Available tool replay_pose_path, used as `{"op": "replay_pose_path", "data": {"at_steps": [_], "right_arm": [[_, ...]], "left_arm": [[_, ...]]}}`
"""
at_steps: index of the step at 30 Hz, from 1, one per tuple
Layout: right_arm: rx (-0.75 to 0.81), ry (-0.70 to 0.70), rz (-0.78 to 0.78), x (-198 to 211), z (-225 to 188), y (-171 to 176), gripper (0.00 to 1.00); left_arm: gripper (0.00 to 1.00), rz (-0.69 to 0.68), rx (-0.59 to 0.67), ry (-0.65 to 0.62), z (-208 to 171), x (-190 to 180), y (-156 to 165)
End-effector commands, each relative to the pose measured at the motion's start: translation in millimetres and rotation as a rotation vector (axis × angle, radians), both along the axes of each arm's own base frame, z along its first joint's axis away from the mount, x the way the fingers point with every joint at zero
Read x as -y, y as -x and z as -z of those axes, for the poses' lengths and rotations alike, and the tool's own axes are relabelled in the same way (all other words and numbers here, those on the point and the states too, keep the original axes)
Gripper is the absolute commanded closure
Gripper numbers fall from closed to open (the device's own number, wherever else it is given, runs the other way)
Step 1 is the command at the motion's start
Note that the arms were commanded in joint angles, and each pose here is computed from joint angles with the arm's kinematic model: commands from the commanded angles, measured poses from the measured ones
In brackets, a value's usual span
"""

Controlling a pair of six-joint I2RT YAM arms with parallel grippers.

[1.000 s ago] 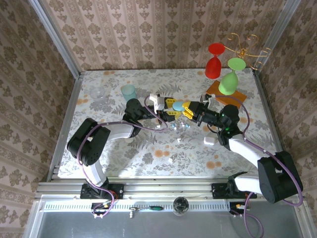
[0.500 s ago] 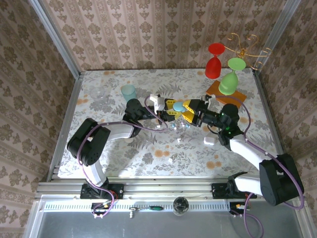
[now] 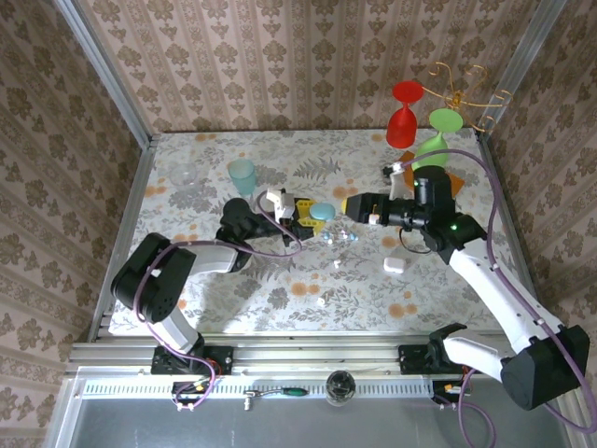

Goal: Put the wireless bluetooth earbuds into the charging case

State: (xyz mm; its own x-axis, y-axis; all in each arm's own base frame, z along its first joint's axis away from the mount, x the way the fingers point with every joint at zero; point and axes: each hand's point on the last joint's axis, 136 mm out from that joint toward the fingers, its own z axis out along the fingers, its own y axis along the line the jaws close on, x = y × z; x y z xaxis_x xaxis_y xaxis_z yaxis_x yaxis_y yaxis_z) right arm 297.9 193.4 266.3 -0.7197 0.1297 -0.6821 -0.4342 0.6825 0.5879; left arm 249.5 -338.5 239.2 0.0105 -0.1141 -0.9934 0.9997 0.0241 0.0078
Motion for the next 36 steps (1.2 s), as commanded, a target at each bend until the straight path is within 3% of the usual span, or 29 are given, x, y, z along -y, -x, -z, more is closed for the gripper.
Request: {"op": "replay_pose_path", "data": {"at_steps": [1, 6, 13, 18, 36], "right_arm": [[0.114, 0.329, -0.100, 4.5, 24.9, 12.2, 0.04], [0.258, 0.325, -0.181, -23.4, 8.1, 12.1, 0.04], [0.286, 0.389, -0.231, -37.1, 15.8, 3.2, 0.03], [0.282, 0.424, -0.184, -34.6, 19.9, -11.3, 0.04], [0.331, 0.320, -0.068, -26.0, -8.0, -18.7, 0.07]], "left_arm": [[0.70, 0.005, 0.014, 0.023, -10.2, -8.0, 6.8], [0.70, 0.001, 0.020, 0.018, -8.1, -12.6, 5.7], [0.70, 0.029, 0.019, 0.021, -12.4, -10.1, 7.1], [0.70, 0.045, 0.028, 0.022, -13.9, -7.4, 8.9], [0.71, 0.068, 0.021, 0.006, -4.7, -6.1, 12.8]]}}
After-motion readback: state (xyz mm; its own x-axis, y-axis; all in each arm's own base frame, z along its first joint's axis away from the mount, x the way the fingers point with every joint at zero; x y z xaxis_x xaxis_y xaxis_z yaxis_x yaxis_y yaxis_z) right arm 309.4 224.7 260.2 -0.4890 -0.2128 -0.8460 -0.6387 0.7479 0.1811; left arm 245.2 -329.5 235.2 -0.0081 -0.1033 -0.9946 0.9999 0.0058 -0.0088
